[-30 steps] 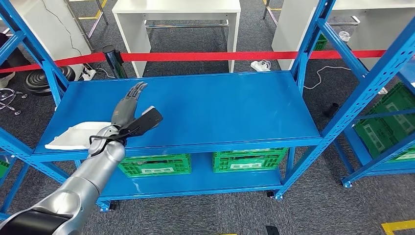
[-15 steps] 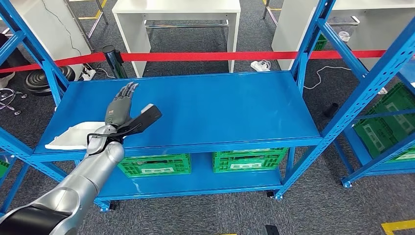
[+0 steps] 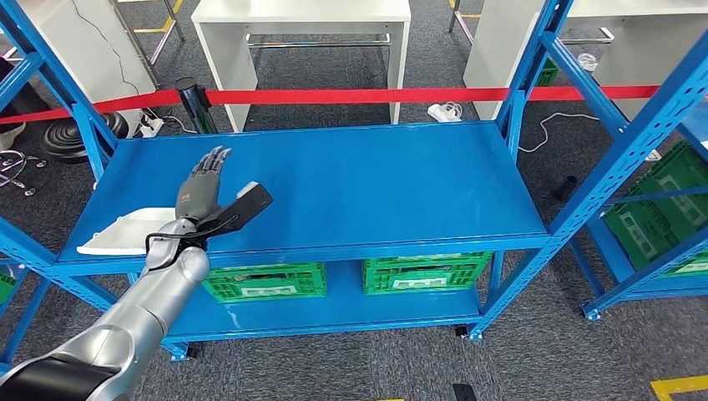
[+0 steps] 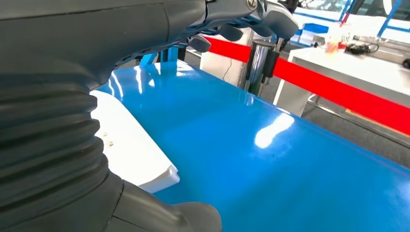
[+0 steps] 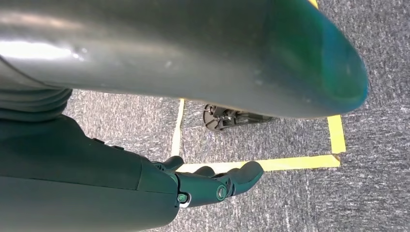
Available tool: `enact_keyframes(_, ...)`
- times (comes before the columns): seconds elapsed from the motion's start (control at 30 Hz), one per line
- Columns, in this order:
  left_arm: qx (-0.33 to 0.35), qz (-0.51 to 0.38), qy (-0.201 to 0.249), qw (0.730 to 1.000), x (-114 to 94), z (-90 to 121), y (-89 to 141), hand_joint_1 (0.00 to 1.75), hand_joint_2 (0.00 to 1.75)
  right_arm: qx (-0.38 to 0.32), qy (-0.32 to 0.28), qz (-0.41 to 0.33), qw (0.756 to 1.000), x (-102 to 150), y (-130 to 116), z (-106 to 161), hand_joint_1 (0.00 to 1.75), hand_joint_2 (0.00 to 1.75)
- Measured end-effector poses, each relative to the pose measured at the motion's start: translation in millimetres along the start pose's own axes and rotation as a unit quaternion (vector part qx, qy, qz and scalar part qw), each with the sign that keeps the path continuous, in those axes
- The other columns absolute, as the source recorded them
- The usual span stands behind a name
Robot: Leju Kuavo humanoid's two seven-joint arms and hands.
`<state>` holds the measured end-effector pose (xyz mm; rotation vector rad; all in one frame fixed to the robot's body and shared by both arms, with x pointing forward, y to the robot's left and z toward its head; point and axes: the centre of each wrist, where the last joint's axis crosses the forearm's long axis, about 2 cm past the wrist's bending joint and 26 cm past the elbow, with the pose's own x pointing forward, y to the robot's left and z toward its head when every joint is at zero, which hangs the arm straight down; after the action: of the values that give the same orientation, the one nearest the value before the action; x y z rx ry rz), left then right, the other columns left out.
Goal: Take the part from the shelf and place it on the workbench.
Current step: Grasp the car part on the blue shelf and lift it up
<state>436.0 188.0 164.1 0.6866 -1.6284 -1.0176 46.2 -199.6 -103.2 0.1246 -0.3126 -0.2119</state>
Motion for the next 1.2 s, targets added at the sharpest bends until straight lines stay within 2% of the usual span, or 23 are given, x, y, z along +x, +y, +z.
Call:
enact_keyframes(0.1,-0.006,0.004,0.001,1.0,0,1,-1,0.0,0.0,0.0,0.0,0.0,1.0,0,0,0,0.0,0.0)
enact_keyframes(0.8,-0.018,-0.009,-0.004,1.0,2,2,-4,0.0,0.0,-0.005,0.001,-0.013,1.0,0,-1,0,0.0,0.0)
enact_keyframes(1.03,-0.03,-0.069,0.049,0.996,-2,8,-12,0.0,0.0,-0.006,0.003,-0.017,1.0,0,-1,0,0.0,0.0)
enact_keyframes(1.2,-0.048,-0.111,0.09,0.989,-16,22,-24,0.0,0.0,-0.007,0.0,-0.018,1.0,-1,-1,0,0.0,0.0)
